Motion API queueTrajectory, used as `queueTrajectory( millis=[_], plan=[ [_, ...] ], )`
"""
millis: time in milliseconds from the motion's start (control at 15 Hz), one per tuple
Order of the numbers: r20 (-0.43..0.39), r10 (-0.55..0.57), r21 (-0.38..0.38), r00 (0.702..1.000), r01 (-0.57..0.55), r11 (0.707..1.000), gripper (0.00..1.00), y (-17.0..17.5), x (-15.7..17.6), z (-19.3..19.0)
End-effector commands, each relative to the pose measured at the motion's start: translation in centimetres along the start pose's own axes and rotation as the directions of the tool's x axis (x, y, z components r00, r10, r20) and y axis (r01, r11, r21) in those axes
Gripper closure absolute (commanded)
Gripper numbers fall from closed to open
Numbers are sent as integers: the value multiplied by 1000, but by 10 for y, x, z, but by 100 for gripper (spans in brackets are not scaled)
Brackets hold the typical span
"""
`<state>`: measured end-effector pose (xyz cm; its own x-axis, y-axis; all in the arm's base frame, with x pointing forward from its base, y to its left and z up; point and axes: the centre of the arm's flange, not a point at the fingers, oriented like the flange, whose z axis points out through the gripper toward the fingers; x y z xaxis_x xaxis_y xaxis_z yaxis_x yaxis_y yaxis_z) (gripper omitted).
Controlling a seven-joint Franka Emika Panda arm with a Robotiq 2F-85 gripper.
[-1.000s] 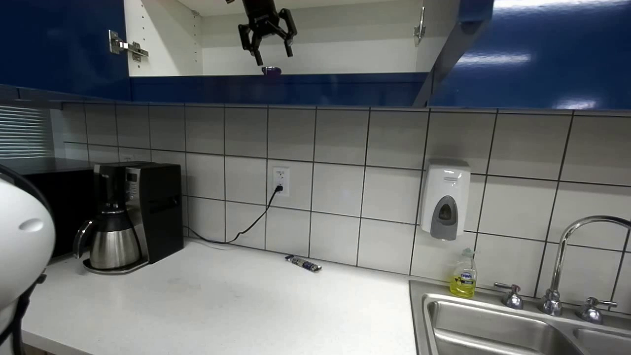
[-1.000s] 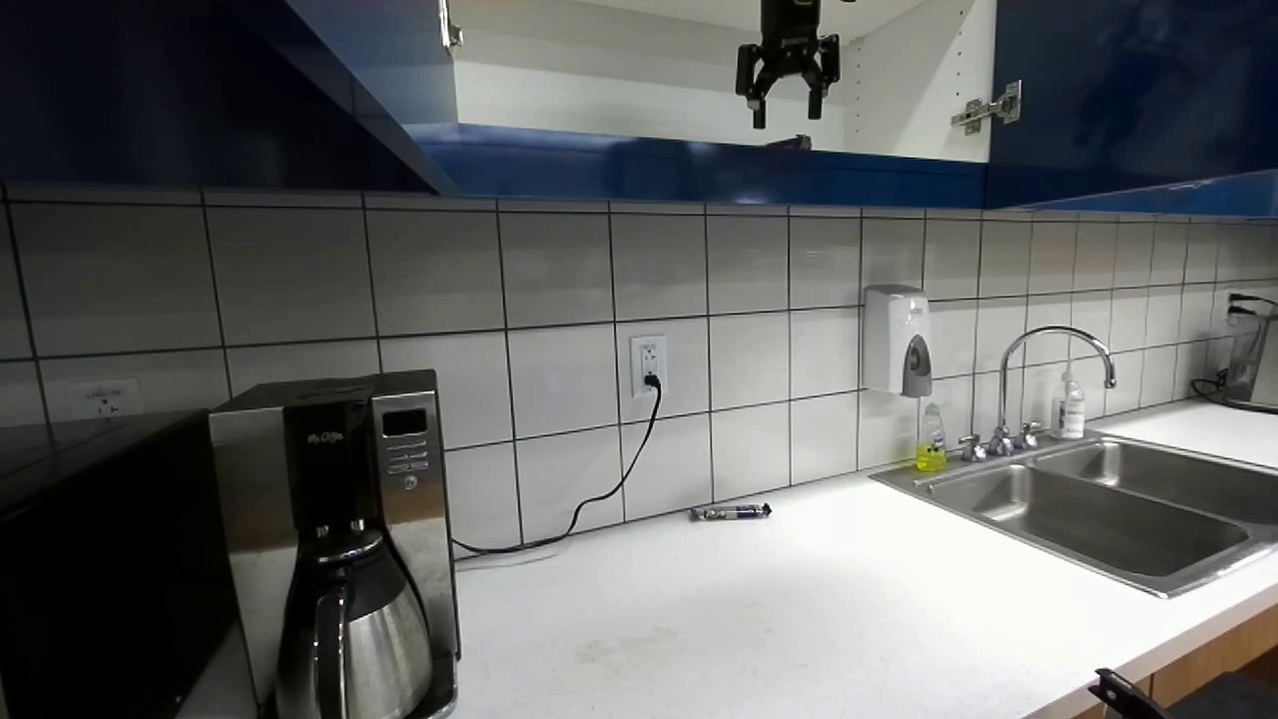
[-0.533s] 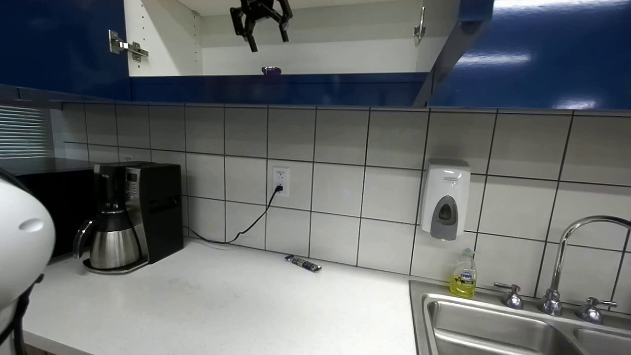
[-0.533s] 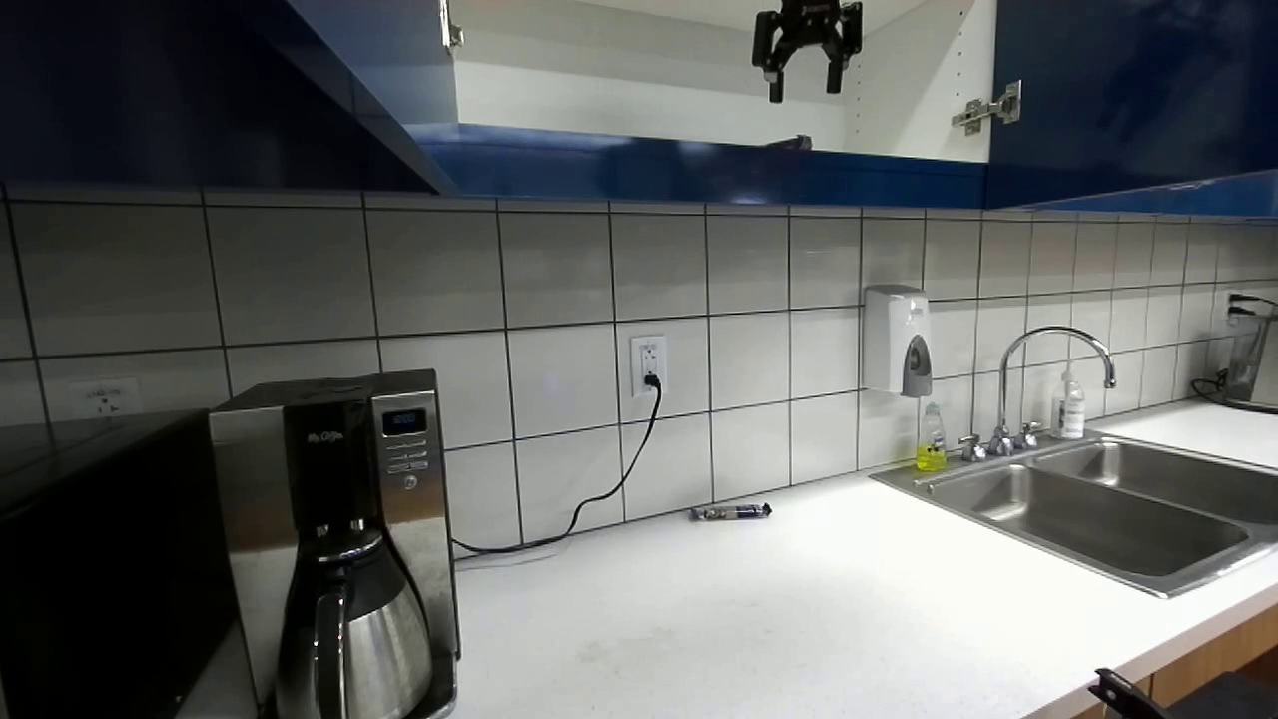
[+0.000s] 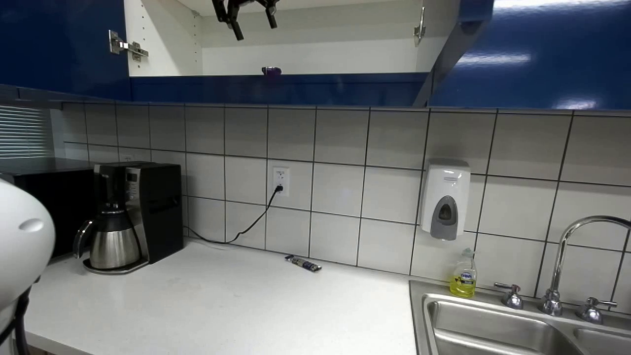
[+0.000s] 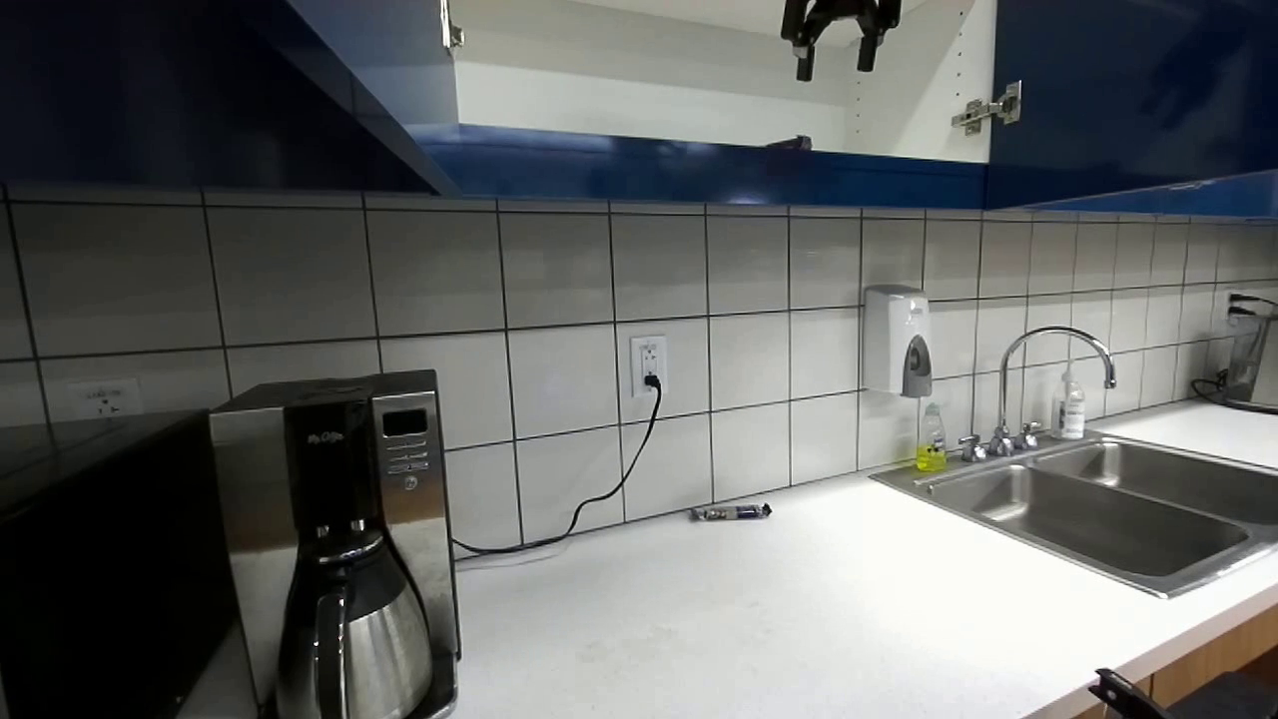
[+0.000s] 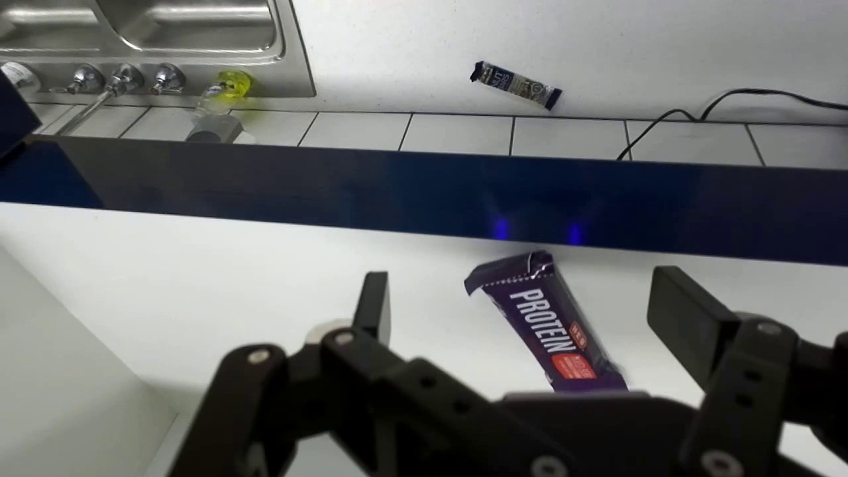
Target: Put the blue packet in the top cabinet
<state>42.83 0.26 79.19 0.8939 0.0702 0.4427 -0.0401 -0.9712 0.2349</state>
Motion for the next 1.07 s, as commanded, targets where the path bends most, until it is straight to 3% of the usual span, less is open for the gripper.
queueTrajectory(
  millis=[0, 467, 733, 1000],
  plan=[
    [-47, -20, -11, 999, 20, 1000, 0, -6, -62, 9],
    [17, -68, 1, 998, 68, 998, 0, -23, -125, 60],
    [139, -117, 23, 983, 115, 993, 0, -36, -154, 102],
    [264, -172, 34, 949, 169, 985, 0, -50, -179, 143]
  ],
)
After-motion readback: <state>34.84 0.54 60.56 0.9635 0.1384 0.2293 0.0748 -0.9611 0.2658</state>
